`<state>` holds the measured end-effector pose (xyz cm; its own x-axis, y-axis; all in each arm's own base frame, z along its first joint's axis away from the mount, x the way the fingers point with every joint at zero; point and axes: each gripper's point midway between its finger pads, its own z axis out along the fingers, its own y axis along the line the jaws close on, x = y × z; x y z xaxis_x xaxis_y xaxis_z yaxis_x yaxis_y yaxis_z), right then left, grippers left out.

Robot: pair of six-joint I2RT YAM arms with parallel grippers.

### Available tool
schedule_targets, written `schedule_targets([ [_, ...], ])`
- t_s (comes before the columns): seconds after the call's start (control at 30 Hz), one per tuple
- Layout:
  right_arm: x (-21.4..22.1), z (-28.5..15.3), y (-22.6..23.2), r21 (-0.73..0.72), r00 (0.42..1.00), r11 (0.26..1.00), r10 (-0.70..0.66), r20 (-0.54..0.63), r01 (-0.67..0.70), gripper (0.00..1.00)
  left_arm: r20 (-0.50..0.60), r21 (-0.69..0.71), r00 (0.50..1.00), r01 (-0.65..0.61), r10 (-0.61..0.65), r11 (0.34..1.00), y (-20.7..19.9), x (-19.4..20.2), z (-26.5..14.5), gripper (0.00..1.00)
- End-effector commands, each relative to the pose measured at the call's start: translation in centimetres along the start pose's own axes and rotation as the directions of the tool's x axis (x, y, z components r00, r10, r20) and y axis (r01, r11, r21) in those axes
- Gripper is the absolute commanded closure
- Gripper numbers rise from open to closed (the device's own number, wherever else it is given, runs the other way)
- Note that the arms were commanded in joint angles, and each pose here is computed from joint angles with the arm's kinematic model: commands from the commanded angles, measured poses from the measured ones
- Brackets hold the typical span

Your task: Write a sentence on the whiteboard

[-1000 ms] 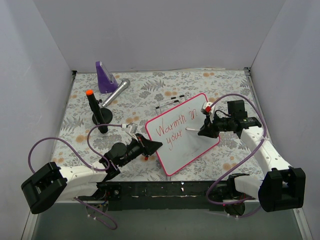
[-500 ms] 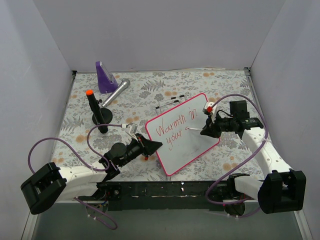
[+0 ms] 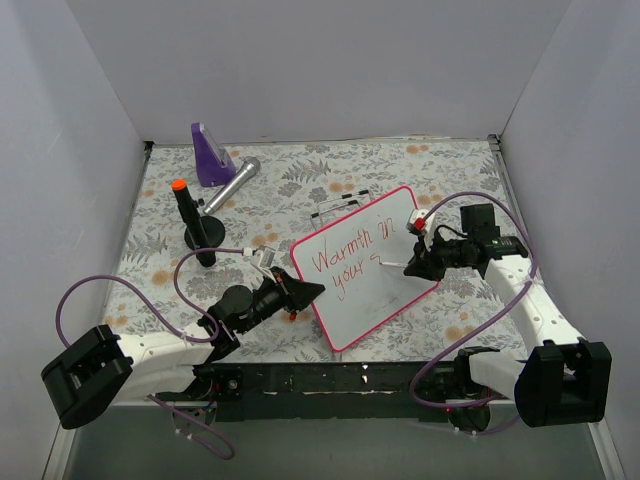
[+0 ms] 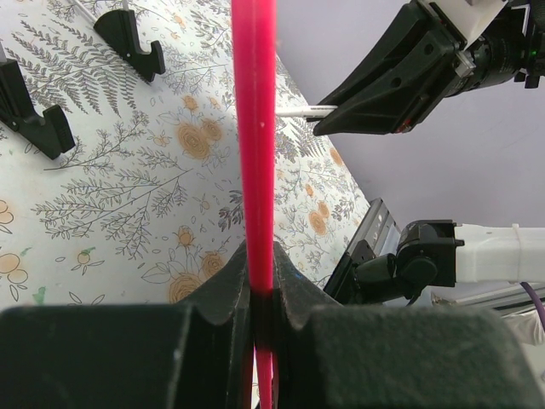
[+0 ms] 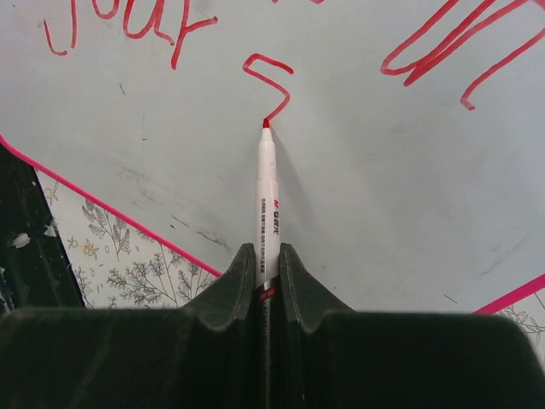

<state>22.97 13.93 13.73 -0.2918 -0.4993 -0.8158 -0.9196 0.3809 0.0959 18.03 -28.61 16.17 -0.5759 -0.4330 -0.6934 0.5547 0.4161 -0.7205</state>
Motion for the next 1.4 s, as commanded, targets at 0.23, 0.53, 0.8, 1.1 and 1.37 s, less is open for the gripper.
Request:
schedule_targets([
  [0.23,-0.7,0.3,1.9,-0.093,1.000,0.996,-0.007,0.027,0.009,0.99,0.066,0.092,0.997,-0.038,0.032,0.995,-2.6,-2.0,0.3,1.00],
  [0.53,-5.0,-0.9,1.3,-0.089,0.993,0.995,-0.040,0.111,0.050,0.99,0.060,0.077,0.998,-0.039,0.034,0.996,-2.1,-1.8,0.4,1.00],
  [0.8,-4.9,-2.4,0.9,-0.022,0.989,0.998,-0.052,0.139,0.056,0.99,0.059,0.072,0.998,-0.037,0.033,0.997,-1.9,-1.7,0.2,1.00],
  [1.1,-3.5,-3.1,-0.3,0.025,0.989,0.999,-0.043,0.140,0.040,0.99,0.061,0.080,0.998,-0.038,0.033,0.996,-2.1,-1.7,0.2,1.00],
  [1.37,-3.0,-2.9,-0.6,0.027,0.991,0.998,-0.057,0.124,0.054,0.99,0.069,0.084,0.997,-0.038,0.032,0.996,-2.3,-2.0,0.1,1.00],
])
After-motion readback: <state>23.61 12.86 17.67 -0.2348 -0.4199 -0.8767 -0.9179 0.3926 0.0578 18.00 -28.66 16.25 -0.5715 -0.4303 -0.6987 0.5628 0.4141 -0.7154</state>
